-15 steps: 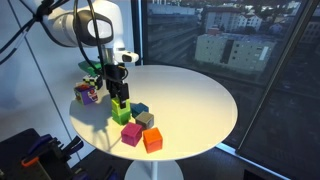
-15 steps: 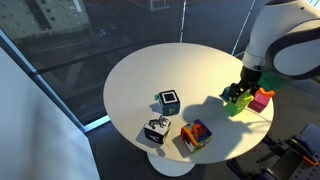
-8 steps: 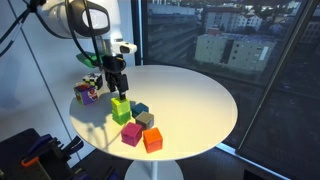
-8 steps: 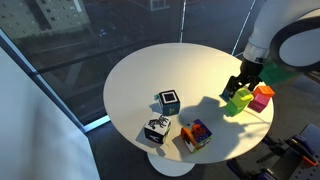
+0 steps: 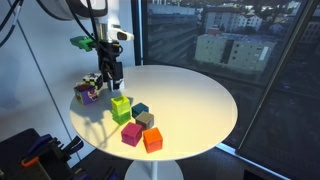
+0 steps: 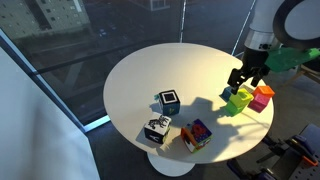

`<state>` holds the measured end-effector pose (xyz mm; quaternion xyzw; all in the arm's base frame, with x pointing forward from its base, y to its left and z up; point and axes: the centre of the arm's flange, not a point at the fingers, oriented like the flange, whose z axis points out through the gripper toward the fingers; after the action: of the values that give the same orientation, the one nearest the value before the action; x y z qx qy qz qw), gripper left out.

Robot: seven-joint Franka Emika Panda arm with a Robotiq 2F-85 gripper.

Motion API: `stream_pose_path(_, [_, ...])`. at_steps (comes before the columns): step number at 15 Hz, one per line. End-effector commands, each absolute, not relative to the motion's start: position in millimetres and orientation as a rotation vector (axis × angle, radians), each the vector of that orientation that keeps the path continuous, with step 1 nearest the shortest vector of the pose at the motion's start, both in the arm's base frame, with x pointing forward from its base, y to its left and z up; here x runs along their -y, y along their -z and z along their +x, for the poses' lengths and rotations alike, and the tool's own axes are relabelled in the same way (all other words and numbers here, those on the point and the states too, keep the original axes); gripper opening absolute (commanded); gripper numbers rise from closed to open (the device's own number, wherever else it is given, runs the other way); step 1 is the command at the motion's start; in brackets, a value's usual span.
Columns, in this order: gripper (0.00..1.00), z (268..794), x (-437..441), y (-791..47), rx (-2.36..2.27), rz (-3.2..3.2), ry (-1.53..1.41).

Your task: Put the lime green building block on top of the green building block

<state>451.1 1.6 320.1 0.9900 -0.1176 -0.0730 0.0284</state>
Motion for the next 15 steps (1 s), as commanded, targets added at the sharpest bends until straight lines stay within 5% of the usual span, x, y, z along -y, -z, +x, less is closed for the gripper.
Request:
stream_pose_path(1, [1.00, 456, -9, -351, 0.304, 3.063, 0.296])
stream_pose_path(15, [1.00, 450, -51, -443, 0.233, 3.063, 0.277])
